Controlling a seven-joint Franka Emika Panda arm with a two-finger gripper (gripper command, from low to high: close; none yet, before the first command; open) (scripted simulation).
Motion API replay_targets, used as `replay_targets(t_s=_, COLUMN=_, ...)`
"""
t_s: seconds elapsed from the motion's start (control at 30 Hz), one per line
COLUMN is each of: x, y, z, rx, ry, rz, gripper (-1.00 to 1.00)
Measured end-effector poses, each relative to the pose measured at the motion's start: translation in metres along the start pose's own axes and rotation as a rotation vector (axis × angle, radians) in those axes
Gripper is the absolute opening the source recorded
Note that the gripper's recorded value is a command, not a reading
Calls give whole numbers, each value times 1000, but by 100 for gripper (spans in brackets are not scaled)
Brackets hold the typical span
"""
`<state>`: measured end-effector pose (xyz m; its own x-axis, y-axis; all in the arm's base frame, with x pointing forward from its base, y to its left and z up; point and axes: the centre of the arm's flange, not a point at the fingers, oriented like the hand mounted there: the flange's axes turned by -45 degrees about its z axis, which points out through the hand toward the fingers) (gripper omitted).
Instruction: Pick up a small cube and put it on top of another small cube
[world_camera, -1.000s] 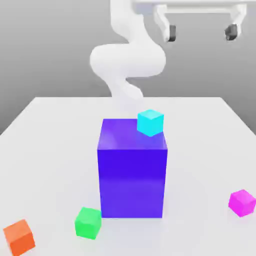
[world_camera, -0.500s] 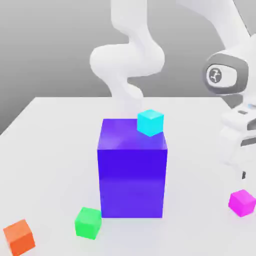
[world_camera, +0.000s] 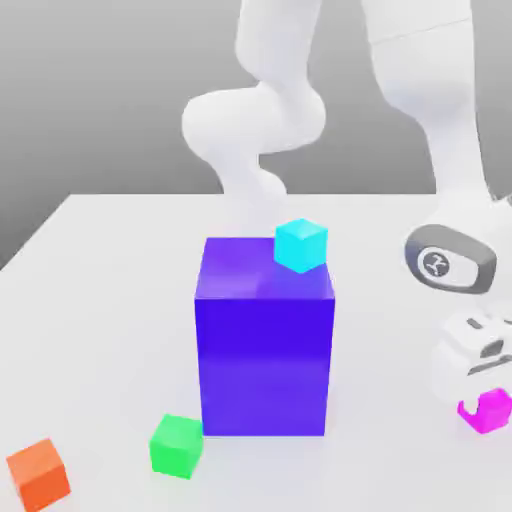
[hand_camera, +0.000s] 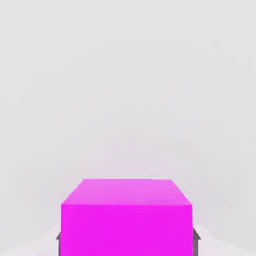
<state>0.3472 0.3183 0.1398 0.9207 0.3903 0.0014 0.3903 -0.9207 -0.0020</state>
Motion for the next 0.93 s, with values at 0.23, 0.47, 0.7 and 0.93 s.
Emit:
replay_targets(t_s=0.23, x=12, y=72, z=-60, rx=-15, ry=0, rz=90, gripper=-100)
replay_targets(t_s=0.47, x=-7, y=251, z=-83, rx=-27, ry=-5, rz=329, gripper=-100)
replay_targets(t_s=0.7, x=-99, y=417, z=-93, rx=-4, ry=-1, rz=608, gripper=-100)
replay_targets(t_s=0.93, x=-98, y=412, z=-43, rx=-2, ry=-1, rz=589, gripper=100)
